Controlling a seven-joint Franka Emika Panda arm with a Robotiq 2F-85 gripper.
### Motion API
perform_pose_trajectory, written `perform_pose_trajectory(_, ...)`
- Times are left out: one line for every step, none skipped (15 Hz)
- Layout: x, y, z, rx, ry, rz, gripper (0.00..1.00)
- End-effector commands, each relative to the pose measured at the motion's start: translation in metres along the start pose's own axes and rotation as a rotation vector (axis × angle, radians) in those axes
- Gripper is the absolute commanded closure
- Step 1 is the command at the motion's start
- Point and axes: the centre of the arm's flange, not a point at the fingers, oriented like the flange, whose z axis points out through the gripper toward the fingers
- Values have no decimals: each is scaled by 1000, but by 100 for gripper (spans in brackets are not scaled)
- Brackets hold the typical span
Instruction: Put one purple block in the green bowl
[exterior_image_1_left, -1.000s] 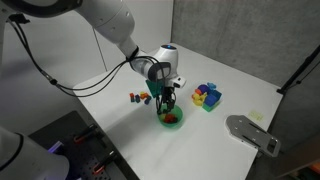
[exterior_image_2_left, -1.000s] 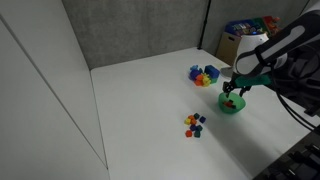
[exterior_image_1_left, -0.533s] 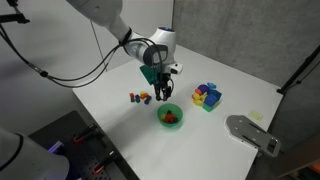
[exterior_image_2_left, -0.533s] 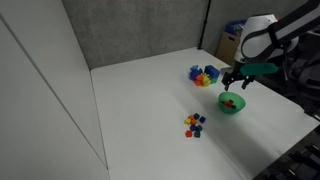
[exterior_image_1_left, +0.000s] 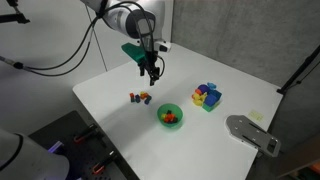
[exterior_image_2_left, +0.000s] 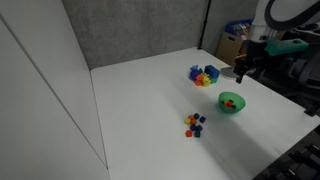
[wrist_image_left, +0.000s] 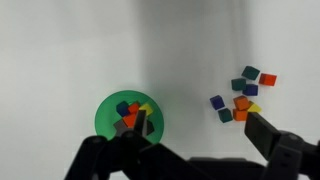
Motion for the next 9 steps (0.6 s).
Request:
perform_pose_trajectory(-40, -3, -46, -58, -12, -78, 0)
perform_pose_trajectory(-47, -4, -58, -78, -3, -83, 0)
perform_pose_trajectory(-55, -5, -67, -92, 15, -91, 0)
perform_pose_trajectory(-61, -6, -76, -100, 25, -100, 0)
perform_pose_trajectory(-66, -6, -83, -109, 38, -104, 0)
perform_pose_trajectory(-71, -7, -88, -112, 45, -110, 0)
perform_pose_trajectory(-76, -8, -93, -115, 55, -114, 0)
perform_pose_trajectory(-82, -9, -93, -108, 60, -116, 0)
perform_pose_trajectory(-63, -13, -89, -94, 49, -112, 0)
